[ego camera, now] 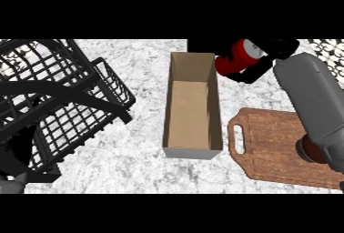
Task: Pick the can from the cutting board and place it in the cardboard box
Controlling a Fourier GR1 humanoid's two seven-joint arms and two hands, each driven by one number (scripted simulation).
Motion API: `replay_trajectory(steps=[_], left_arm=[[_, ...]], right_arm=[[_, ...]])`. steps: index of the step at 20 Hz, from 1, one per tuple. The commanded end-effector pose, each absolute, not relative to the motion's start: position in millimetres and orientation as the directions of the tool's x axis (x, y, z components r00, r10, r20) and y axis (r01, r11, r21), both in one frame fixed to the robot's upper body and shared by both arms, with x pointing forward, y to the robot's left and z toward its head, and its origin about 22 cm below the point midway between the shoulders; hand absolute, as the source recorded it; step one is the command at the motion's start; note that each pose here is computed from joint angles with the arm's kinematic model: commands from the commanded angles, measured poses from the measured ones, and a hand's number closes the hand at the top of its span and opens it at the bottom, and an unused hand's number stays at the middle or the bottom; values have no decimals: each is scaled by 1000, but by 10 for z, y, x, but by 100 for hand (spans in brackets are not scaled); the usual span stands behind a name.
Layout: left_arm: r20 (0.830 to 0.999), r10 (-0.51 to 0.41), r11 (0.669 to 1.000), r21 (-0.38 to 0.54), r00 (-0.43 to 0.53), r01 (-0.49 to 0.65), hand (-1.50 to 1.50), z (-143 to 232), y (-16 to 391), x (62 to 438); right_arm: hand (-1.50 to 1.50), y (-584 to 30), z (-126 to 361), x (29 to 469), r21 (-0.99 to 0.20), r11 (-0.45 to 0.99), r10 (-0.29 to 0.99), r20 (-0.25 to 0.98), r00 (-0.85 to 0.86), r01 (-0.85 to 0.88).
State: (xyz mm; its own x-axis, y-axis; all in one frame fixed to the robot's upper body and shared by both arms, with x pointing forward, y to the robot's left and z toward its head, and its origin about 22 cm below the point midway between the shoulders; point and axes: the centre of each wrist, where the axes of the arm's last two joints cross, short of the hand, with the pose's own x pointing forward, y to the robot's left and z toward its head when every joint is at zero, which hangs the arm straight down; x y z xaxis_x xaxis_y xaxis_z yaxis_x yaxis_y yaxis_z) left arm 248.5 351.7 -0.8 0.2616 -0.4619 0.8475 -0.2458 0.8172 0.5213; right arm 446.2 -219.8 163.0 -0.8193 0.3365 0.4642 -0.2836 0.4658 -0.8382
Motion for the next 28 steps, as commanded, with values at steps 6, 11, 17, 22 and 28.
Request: replay_trajectory(steps=[6,11,17,22,28], left_arm=[[838,-504,808,543,208,-228,0,165,3435,2625],[834,-504,803,548,226,-233,0,182,3589,2663],[833,-516,808,550,199,-210,0,257,3404,2713],[837,-514,815,545,189,-196,0,227,3442,2770],[837,-512,818,544,191,-189,0,267,3638,2724]], right_arm=[[150,-1126,1532,4376,-767,452,314,615,-723,-456],[150,-775,1515,4271,-783,421,334,603,-725,-457],[150,-457,1252,4223,-811,442,447,570,-689,-384],[-150,-435,1138,4273,-752,406,515,657,-550,-519],[-150,-498,809,4182,-703,469,445,711,-544,-535]])
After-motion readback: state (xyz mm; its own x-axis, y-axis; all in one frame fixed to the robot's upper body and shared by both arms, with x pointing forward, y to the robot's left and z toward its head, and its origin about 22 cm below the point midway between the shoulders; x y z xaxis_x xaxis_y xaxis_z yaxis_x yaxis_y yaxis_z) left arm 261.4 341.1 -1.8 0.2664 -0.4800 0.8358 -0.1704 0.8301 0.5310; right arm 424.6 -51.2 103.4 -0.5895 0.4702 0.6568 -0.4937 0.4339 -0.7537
